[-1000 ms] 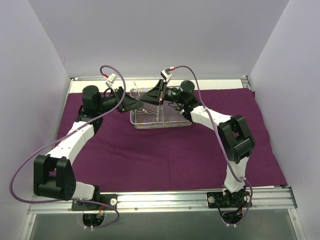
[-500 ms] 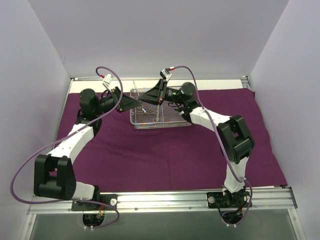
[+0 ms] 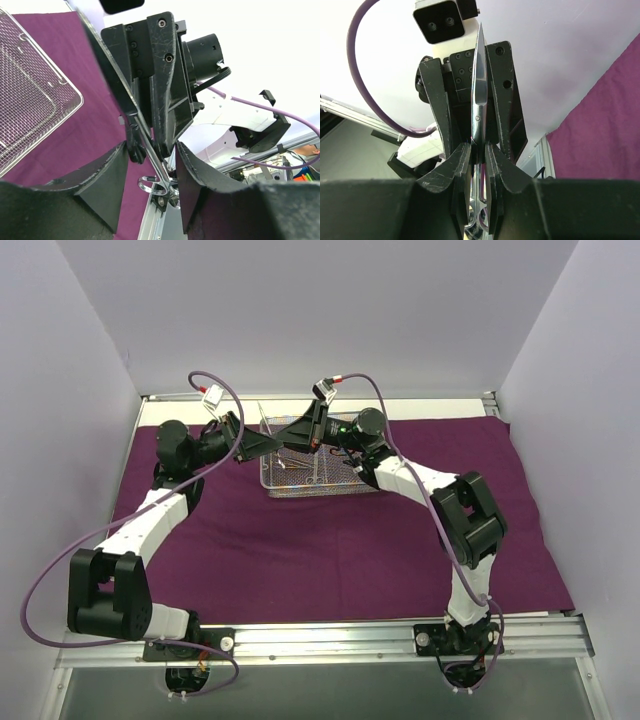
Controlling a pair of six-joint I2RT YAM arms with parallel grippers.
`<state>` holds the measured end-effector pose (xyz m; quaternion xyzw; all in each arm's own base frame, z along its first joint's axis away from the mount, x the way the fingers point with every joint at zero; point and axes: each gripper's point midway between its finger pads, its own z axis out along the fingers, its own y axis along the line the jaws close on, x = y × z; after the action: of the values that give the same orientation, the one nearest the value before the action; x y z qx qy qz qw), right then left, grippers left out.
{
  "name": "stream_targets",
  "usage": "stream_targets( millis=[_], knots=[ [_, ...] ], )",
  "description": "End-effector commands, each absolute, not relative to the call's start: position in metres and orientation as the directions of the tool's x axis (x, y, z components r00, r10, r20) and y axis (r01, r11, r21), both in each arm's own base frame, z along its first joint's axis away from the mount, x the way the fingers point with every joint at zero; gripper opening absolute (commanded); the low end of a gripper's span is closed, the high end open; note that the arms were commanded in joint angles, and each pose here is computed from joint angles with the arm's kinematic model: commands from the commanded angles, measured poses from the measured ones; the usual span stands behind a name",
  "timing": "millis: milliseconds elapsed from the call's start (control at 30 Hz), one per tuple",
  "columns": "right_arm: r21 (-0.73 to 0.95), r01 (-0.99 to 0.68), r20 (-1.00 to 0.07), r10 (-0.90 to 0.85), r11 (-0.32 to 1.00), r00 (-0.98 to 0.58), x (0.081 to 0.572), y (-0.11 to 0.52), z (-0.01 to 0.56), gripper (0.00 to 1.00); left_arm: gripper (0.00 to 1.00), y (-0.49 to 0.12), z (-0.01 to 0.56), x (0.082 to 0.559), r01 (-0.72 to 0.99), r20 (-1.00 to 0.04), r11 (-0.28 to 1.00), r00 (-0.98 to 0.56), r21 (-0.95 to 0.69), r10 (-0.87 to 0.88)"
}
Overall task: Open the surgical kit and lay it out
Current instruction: Place the medical item in the surgical kit.
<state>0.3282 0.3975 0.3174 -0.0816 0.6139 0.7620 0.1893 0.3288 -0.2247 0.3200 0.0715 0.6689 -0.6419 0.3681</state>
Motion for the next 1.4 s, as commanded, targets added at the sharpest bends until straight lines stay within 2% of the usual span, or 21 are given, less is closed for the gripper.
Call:
stream_targets(
  millis=[0,133,267,333,467,567,667,700,733,800,1000,1067,1100,1133,1167,1233,1267,1333,1367],
  knots=[
    [0.844,-0.477,-0.431,0.219,-0.244,-0.875,0.317,0.396,0.348,0.00,0.50,-0.226,0.341,0.315,0.649,-0.645,0.134,-0.670,-0.749,-0.368],
    [0.841,-0.481,-0.432,0.226,-0.247,-0.873,0.319,0.397,0.351,0.00,0.44,-0.227,0.337,0.313,0.640,-0.637,0.131,-0.681,-0.757,-0.361],
    [0.842,-0.479,-0.426,0.238,-0.248,-0.873,0.321,0.398,0.351,0.00,0.25,-0.227,0.333,0.311,0.627,-0.626,0.125,-0.698,-0.769,-0.348],
    [0.843,-0.476,-0.419,0.248,-0.249,-0.873,0.324,0.398,0.350,0.00,0.20,-0.227,0.333,0.309,0.626,-0.625,0.122,-0.702,-0.770,-0.342],
    [0.847,-0.470,-0.413,0.249,-0.248,-0.876,0.326,0.399,0.348,0.00,0.17,-0.228,0.331,0.308,0.624,-0.624,0.122,-0.705,-0.772,-0.338],
    [0.848,-0.464,-0.409,0.242,-0.255,-0.880,0.325,0.400,0.347,0.00,0.02,-0.229,0.333,0.310,0.627,-0.623,0.111,-0.706,-0.771,-0.336],
    [0.852,-0.456,-0.401,0.238,-0.259,-0.884,0.327,0.401,0.345,0.00,0.02,-0.229,0.333,0.311,0.621,-0.617,0.110,-0.713,-0.776,-0.333],
    [0.854,-0.453,-0.398,0.242,-0.255,-0.885,0.328,0.400,0.345,0.10,0.02,-0.229,0.331,0.313,0.615,-0.614,0.117,-0.715,-0.780,-0.333],
    [0.858,-0.451,-0.395,0.246,-0.246,-0.885,0.331,0.399,0.345,0.15,0.02,-0.229,0.328,0.314,0.592,-0.598,0.129,-0.732,-0.796,-0.327],
    [0.874,-0.453,-0.404,0.253,-0.176,-0.879,0.340,0.400,0.336,0.28,0.02,-0.227,0.321,0.317,0.591,-0.610,0.166,-0.723,-0.789,-0.323],
    [0.883,-0.468,-0.457,0.282,0.032,-0.843,0.372,0.386,0.313,0.50,0.02,-0.215,0.290,0.324,0.515,-0.591,0.298,-0.748,-0.804,-0.302],
    [0.901,-0.418,-0.433,0.272,0.113,-0.860,0.380,0.378,0.295,0.51,0.02,-0.205,0.277,0.326,0.479,-0.585,0.360,-0.756,-0.800,-0.295],
    [0.868,-0.469,-0.496,0.262,0.163,-0.827,0.386,0.377,0.295,0.51,0.02,-0.201,0.277,0.327,0.476,-0.589,0.374,-0.751,-0.796,-0.298],
    [0.858,-0.464,-0.510,0.256,0.219,-0.821,0.391,0.373,0.287,0.51,0.02,-0.197,0.269,0.327,0.457,-0.582,0.399,-0.759,-0.795,-0.291],
    [0.867,-0.392,-0.468,0.233,0.308,-0.852,0.393,0.367,0.265,0.51,0.02,-0.190,0.263,0.329,0.435,-0.577,0.430,-0.763,-0.791,-0.292],
    [0.812,-0.395,-0.522,0.233,0.430,-0.820,0.411,0.352,0.249,0.51,0.02,-0.178,0.250,0.329,0.401,-0.589,0.528,-0.768,-0.749,-0.252],
    [0.801,-0.343,-0.492,0.214,0.491,-0.844,0.409,0.343,0.232,0.51,0.02,-0.174,0.248,0.330,0.392,-0.593,0.554,-0.767,-0.734,-0.244],
    [0.765,-0.369,-0.530,0.190,0.528,-0.826,0.414,0.335,0.227,0.51,0.02,-0.163,0.244,0.329,0.383,-0.604,0.598,-0.765,-0.704,-0.222],
    [0.759,-0.351,-0.518,0.183,0.549,-0.835,0.413,0.331,0.222,0.51,0.02,-0.152,0.235,0.335,0.334,-0.606,0.666,-0.763,-0.667,-0.224]
  ],
)
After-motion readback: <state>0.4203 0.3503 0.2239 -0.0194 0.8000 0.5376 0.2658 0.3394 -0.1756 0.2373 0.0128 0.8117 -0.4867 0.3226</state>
